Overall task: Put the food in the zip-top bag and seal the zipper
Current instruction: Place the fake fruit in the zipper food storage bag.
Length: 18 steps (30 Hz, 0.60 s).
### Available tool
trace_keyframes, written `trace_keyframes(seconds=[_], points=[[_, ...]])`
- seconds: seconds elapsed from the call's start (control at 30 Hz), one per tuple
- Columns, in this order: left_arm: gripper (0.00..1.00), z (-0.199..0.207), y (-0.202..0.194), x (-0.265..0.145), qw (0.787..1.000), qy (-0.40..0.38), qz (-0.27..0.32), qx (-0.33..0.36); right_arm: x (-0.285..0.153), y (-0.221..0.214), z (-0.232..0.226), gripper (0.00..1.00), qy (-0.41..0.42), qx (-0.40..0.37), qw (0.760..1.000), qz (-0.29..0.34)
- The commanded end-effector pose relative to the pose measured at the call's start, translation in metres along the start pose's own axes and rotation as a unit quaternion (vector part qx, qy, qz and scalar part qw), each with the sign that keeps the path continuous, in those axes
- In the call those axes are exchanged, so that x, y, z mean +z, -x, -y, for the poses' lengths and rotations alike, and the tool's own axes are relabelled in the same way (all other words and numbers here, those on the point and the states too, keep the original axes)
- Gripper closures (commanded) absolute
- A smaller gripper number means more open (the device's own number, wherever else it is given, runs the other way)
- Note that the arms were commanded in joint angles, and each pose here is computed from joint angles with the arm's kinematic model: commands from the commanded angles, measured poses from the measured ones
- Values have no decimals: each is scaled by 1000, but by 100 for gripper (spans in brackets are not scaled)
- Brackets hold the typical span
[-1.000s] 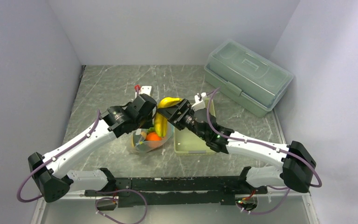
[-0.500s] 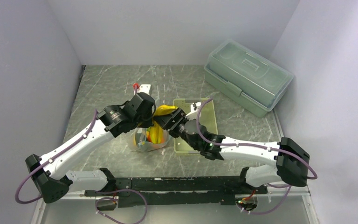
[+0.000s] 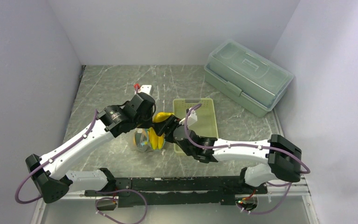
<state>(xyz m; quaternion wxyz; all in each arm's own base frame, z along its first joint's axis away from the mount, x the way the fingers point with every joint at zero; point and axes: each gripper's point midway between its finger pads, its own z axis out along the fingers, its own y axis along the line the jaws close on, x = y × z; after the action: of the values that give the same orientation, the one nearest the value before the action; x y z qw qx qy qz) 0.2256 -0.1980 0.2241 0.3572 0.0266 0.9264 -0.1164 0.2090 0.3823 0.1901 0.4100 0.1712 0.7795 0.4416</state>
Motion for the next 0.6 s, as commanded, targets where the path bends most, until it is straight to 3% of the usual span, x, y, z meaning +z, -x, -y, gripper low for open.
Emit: trace_keyframes(seconds=[0.0, 0.2, 0.57], points=[[100, 16, 17, -10, 999, -39, 26, -16, 6, -5, -13, 43, 6, -28, 1000, -8], [100, 22, 10, -5, 999, -47, 6, -3, 7, -3, -29, 42, 28, -23, 999, -8], [100, 26, 4, -6, 998, -58, -9, -3, -1, 42, -55, 41, 49, -2, 996, 73]])
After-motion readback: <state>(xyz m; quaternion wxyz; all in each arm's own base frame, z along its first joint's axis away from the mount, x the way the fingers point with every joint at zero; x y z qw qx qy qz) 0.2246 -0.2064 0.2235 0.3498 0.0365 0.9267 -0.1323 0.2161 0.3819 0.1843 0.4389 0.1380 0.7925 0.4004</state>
